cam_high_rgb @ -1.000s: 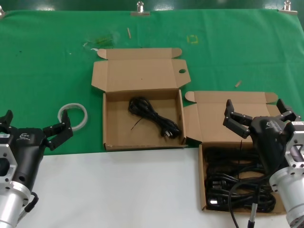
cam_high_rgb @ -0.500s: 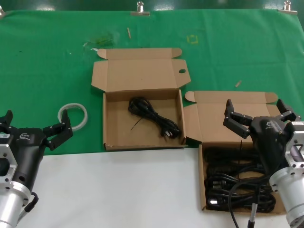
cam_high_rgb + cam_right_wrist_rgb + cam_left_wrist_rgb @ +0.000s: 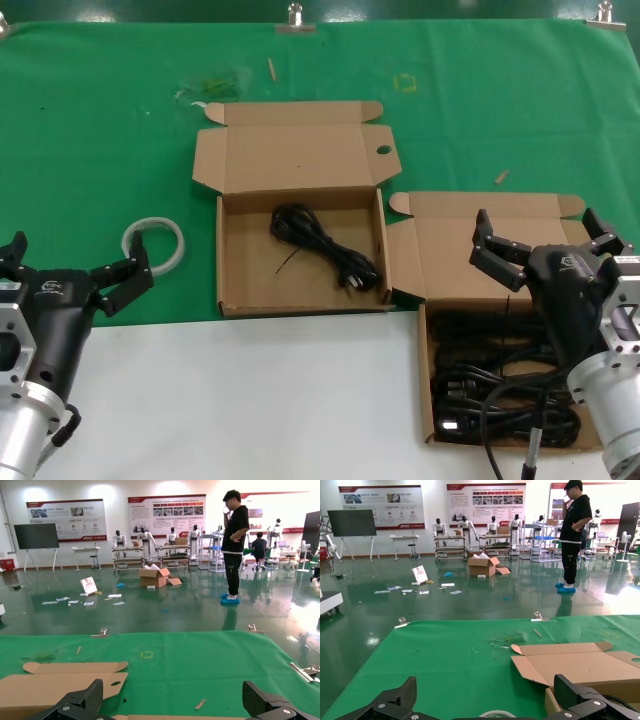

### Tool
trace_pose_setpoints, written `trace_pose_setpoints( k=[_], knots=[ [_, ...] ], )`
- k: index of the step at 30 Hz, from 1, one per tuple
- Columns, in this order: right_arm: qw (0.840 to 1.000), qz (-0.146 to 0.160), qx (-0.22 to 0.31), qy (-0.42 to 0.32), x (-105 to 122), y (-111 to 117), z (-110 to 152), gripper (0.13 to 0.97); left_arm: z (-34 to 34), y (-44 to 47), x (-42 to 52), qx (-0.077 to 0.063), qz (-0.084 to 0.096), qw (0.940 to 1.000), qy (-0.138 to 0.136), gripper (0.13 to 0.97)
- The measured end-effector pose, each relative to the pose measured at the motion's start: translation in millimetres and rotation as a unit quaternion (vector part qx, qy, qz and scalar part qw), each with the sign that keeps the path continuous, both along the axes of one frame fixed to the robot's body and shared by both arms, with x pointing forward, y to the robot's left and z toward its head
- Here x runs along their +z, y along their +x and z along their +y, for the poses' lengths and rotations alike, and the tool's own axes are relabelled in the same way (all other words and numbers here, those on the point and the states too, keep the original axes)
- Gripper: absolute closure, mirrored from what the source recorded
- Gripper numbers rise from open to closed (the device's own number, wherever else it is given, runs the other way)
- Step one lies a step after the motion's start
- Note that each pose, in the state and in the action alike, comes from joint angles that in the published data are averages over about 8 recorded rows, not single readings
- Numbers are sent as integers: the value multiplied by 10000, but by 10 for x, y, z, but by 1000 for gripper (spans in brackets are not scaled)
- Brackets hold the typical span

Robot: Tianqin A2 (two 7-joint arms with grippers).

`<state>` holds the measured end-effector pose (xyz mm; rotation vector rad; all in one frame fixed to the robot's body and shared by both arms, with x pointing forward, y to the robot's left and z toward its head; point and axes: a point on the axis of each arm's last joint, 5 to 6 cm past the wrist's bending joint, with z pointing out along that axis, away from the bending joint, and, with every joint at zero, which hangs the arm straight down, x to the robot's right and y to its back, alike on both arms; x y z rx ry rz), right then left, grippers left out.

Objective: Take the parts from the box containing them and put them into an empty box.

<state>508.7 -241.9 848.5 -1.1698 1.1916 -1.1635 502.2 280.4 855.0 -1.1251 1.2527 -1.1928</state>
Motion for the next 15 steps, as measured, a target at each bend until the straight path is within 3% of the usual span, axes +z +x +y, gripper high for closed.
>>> trace_pose_setpoints(
  k=[15],
  knots=[
    [10000, 0, 0, 0, 0, 0, 0, 130, 0, 0, 0, 0, 0, 10000, 0, 132]
  ],
)
